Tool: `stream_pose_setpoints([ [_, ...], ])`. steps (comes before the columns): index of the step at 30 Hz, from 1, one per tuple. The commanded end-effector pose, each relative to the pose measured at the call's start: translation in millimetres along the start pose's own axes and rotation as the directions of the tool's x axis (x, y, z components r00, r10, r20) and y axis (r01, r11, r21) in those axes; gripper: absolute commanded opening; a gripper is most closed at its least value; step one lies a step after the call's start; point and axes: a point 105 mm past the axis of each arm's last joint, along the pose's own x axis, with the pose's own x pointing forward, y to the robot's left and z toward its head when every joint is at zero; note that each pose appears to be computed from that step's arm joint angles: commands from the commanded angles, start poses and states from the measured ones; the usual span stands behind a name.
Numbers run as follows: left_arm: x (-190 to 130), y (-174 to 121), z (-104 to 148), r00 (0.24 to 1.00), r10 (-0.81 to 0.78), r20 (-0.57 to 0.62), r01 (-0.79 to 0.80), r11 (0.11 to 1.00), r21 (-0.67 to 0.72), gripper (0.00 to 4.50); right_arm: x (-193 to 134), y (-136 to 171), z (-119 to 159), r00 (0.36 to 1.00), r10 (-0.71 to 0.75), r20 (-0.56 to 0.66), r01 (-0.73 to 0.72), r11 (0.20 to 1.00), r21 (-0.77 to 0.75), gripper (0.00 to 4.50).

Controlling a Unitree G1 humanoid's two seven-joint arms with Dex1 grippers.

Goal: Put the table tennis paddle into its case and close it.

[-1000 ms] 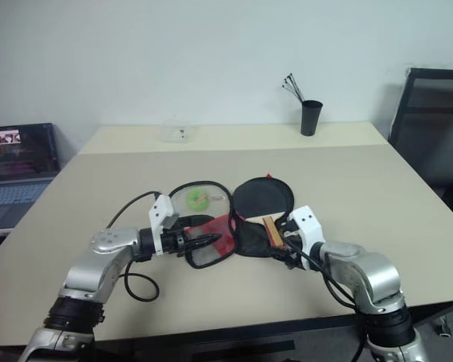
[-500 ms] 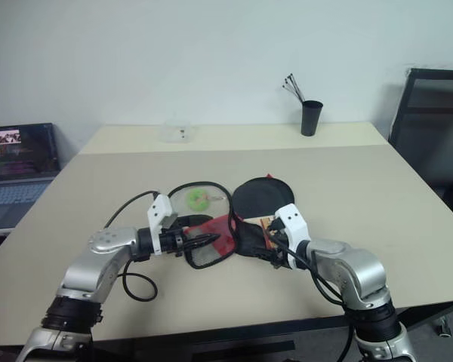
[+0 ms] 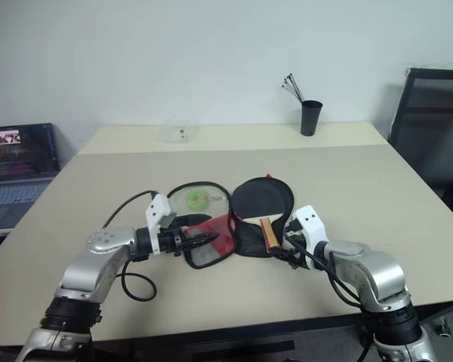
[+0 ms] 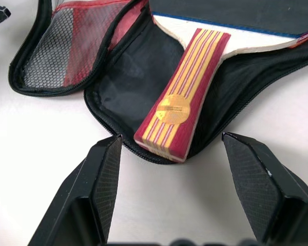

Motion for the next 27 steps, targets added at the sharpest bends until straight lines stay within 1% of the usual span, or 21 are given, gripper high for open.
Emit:
stream_pose_setpoints([
  [1,-1,1,15,0.999,-0.001,0.039,-0.001,0.999,0.045,2.98,3,21,6,0.996,0.08,0.024,-0.079,0.996,-0.028,3.36],
  [11,-5,1,14,0.999,0.01,0.033,-0.012,0.999,0.045,2.98,20,41,11,0.99,0.138,0.033,-0.137,0.99,-0.033,3.36],
  [16,-8,2,14,0.999,0.022,0.03,-0.023,0.999,0.045,2.98,20,41,13,0.99,0.134,0.037,-0.132,0.99,-0.043,3.36],
  [20,-18,6,11,0.998,0.059,0.022,-0.06,0.998,0.031,2.98,6,28,19,0.993,0.108,0.045,-0.104,0.992,-0.074,3.36],
  [25,-44,21,6,0.985,0.169,0.011,-0.169,0.985,-0.016,2.98,-24,22,46,0.984,0.147,0.105,-0.132,0.981,-0.141,3.36],
  [27,-65,35,-3,0.967,0.254,-0.031,-0.255,0.967,-0.011,2.98,-38,22,60,0.977,0.173,0.128,-0.148,0.972,-0.185,3.36],
])
